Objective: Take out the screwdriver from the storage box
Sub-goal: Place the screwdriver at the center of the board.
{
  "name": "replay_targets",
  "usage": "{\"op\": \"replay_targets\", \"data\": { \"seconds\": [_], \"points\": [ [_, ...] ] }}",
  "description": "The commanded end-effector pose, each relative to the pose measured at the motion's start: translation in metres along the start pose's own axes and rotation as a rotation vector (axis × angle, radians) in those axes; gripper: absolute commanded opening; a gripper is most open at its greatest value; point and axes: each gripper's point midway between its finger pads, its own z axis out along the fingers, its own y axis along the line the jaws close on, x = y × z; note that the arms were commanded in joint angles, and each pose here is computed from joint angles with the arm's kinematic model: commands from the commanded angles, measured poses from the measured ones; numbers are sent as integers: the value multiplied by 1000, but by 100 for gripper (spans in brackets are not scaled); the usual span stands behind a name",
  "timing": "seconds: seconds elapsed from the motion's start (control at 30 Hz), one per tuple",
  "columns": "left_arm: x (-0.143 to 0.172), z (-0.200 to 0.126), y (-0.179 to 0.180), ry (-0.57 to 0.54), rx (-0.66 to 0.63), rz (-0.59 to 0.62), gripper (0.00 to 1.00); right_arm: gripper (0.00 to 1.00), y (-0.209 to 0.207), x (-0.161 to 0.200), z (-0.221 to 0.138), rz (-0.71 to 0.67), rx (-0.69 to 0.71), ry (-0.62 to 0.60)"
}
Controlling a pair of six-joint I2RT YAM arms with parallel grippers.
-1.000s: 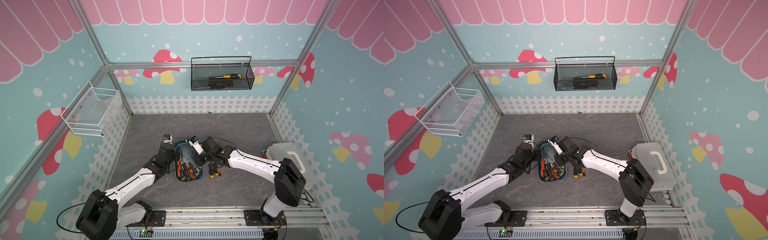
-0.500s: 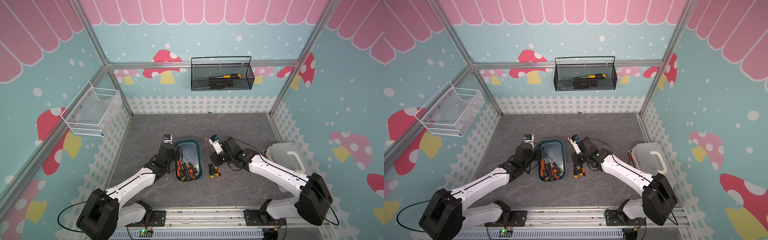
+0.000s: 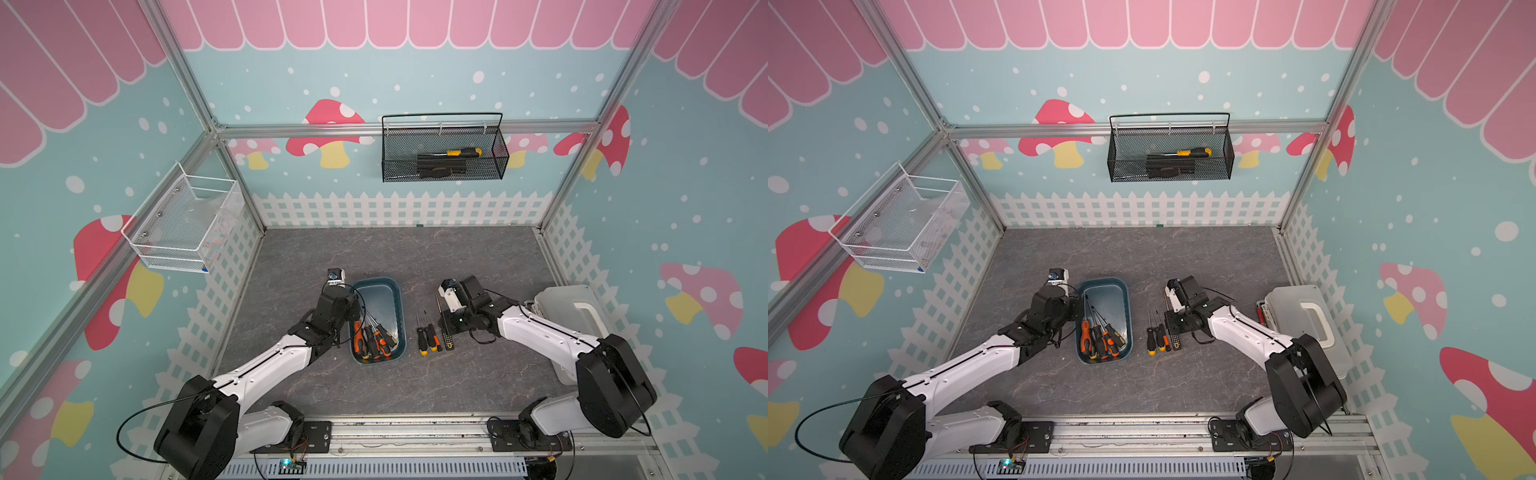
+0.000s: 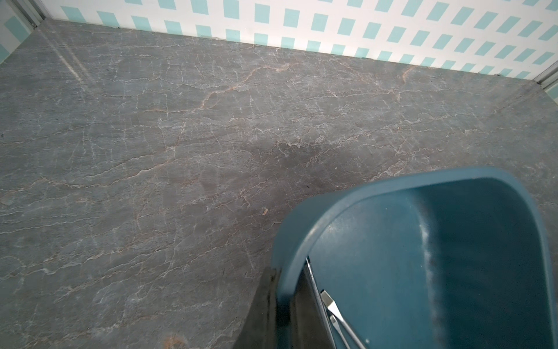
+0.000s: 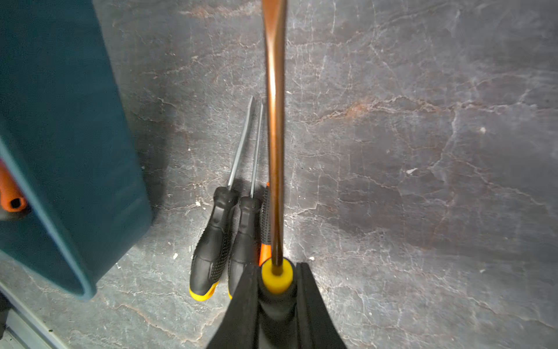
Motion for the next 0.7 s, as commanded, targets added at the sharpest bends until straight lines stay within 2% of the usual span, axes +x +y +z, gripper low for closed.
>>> {"op": "replay_targets", "data": {
  "seconds": [0.0,0.67],
  "points": [
    [-11,-2,1,-38,-7,14,0,0,0,0,9,25,-23,2],
    [-8,0,-1,-31,8,4,0,0,-16,5,41,146,-73,42]
  ]
}}
